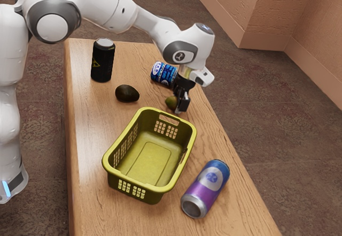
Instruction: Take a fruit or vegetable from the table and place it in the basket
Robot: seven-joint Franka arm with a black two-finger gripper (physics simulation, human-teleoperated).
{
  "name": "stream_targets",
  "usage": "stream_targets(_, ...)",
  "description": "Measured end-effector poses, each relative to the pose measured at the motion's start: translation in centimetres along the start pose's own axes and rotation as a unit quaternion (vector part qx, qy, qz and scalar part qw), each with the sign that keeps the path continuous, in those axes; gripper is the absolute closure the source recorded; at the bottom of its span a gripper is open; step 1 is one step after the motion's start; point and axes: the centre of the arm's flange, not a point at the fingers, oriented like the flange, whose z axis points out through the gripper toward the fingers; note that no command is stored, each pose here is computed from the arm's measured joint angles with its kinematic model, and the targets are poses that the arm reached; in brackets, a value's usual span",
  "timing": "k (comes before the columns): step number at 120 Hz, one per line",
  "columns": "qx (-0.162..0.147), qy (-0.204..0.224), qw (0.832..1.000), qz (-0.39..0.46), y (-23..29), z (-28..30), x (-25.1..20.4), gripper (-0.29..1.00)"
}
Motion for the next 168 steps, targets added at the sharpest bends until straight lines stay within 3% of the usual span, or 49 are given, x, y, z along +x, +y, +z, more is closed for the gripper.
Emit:
stream_targets(45, 0.016, 0.054, 0.998, -0.003, -0.3, -8.6, 1.2, 0.43)
stream_targets(69, 0.012, 0.054, 0.998, 0.04, 5.2, -11.3, 0.6, 0.41)
stream_targets(125, 0.008, 0.028, 0.992, 0.126, 15.9, -13.6, -2.1, 0.41)
stream_targets(168, 0.017, -0.006, 0.986, 0.166, 22.4, -12.0, -4.9, 0.41)
